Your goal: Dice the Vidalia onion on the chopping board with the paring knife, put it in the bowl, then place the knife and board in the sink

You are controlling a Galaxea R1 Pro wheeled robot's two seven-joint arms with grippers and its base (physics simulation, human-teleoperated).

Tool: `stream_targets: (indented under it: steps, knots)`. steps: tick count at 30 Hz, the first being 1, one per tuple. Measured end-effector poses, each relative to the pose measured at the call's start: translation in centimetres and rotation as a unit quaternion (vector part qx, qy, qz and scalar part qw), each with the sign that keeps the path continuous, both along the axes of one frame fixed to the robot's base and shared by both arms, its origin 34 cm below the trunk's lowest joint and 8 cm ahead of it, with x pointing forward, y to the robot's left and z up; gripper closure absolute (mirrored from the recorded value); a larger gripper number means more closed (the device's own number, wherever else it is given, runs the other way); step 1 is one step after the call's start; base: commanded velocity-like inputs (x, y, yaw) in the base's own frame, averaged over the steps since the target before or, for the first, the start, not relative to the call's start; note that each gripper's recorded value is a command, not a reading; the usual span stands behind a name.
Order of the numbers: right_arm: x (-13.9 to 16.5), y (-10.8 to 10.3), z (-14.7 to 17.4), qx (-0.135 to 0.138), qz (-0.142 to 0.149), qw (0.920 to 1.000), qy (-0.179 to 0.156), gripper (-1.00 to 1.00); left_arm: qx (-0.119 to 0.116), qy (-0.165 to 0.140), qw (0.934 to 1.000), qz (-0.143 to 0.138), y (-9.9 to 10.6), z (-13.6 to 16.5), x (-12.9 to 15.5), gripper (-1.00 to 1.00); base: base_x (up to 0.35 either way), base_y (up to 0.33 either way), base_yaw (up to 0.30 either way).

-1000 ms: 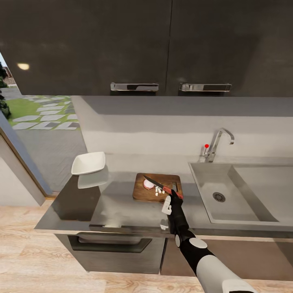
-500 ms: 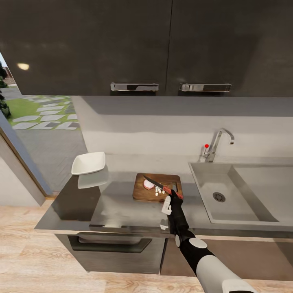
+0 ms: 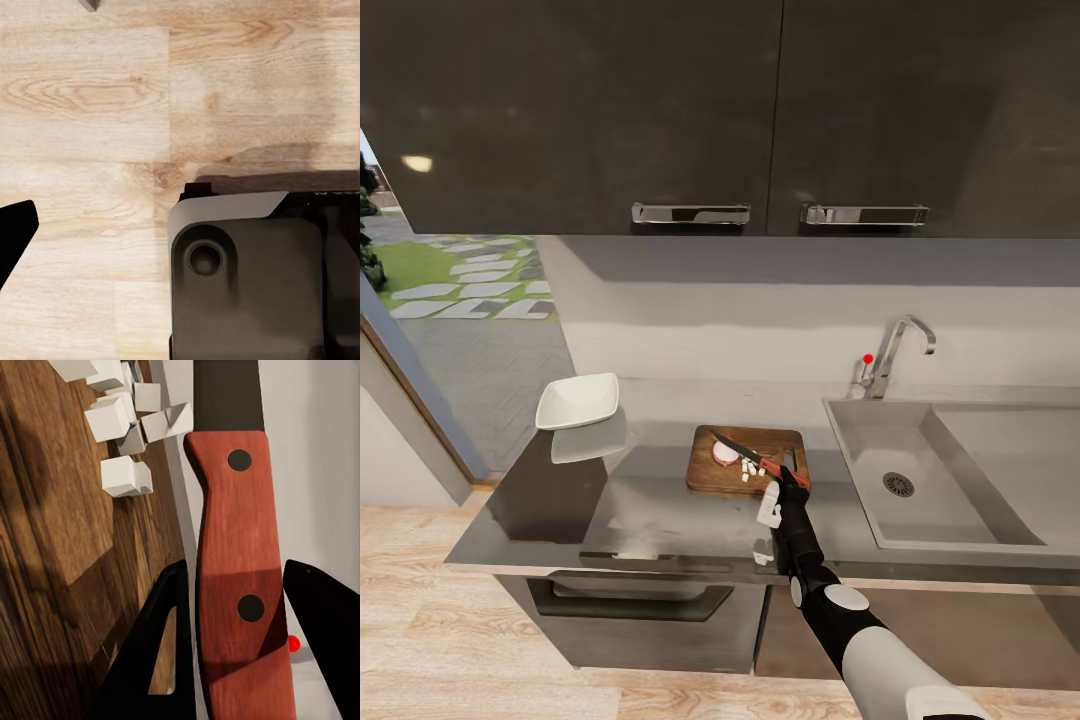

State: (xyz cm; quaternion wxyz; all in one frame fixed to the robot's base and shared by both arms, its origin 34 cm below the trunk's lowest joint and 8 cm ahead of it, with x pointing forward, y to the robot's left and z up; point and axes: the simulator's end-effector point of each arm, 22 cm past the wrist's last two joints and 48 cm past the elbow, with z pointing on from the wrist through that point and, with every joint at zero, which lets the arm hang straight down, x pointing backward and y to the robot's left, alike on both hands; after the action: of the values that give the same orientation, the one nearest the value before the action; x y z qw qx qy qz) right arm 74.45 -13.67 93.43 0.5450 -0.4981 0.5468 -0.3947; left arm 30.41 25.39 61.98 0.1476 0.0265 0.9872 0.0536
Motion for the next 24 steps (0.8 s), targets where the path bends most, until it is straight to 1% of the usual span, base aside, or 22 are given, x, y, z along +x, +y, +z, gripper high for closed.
stream_targets:
  steps: [24]
  knots:
    - [-0.03, -0.05, -0.01, 0.0, -0.001, 1.0, 0.0, 1.0, 0.0, 0.0, 1.0, 0.0, 0.01, 0.01, -0.02, -1.0, 0.004, 0.001, 0.0]
